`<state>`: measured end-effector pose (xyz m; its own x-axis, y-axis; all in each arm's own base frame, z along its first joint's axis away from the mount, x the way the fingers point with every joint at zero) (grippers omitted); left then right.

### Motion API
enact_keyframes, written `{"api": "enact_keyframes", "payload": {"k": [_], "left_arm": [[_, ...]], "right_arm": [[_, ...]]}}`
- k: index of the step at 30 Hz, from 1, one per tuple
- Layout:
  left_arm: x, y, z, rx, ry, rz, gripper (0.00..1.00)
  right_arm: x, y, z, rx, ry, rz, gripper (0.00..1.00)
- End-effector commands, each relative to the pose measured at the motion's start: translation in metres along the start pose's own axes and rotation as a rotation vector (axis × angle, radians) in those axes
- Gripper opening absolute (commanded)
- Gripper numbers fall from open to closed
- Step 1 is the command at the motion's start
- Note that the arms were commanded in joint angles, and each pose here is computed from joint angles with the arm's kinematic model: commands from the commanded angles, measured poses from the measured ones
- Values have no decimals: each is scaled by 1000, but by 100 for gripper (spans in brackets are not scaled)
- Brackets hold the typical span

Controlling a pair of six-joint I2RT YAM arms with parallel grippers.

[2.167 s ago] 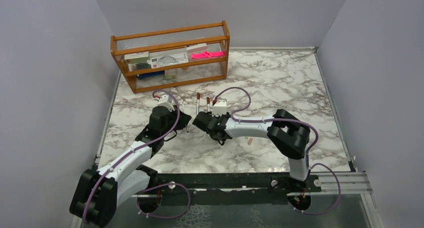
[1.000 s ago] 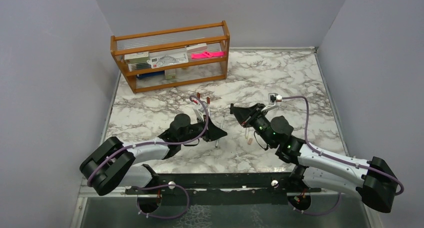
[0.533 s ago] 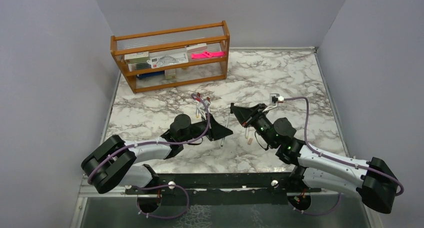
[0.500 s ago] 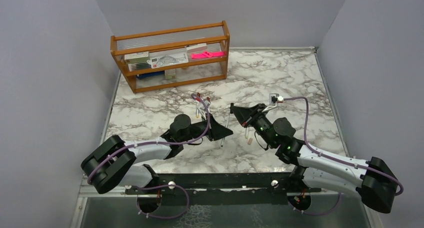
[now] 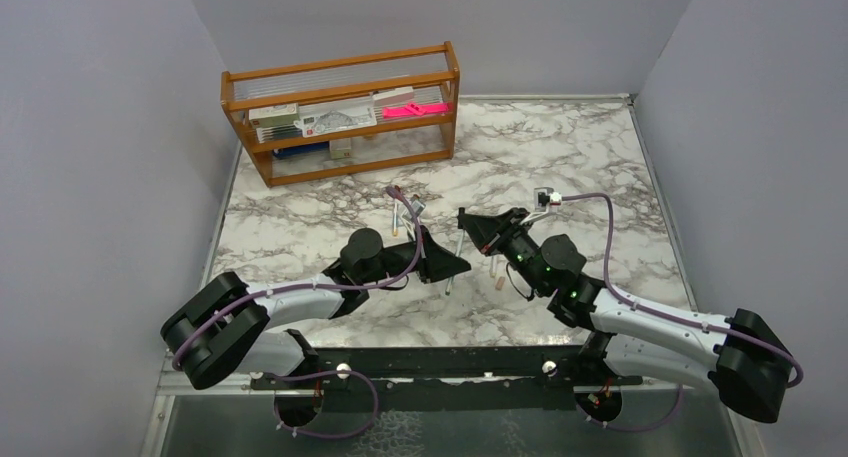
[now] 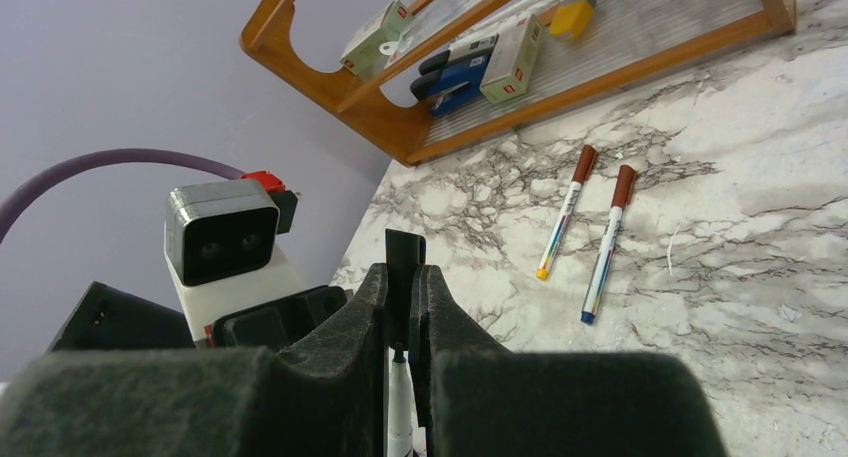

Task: Insert the pens into the pen caps

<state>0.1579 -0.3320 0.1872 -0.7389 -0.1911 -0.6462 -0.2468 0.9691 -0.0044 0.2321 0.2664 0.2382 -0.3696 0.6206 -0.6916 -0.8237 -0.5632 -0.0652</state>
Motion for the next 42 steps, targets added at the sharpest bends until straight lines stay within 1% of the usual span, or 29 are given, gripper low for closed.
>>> {"api": "enact_keyframes", "payload": {"k": [1,9,16,24,34,42], "left_arm": [[-10,-1,-19,67,-38,-24,0],[-7,-2,-16,63,-35,-10,0],[-11,-2,-22,78,-43,-18,0],[-15,-1,-27,89,-50,-30,0],[-14,-3,-23,75,-42,-30,0],[-15,-6,-17,53,-35,-39,0]], "right_arm": [[-17,2,8,-26,-7,-59,1],[-23,6,8,-24,-18,-71,1],[-14,6,2,-13,-26,-48,1],[-14,4,4,-26,-29,-47,1],[-14,8,3,-32,-38,-45,1],[-7,9,1,-38,-45,-19,1]]}}
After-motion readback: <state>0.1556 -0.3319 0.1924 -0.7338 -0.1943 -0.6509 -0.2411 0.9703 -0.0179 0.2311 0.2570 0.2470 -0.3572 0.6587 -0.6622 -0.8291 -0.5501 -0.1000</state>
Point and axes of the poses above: each gripper's point midway between its finger pads, its own y axis back along the fingers, its own z axis along the line the jaws close on, x = y × z, the point moved 1 cm from there along y, back along the fingers, and after that the axes turned 1 degree about -y, right-handed, at the moved point
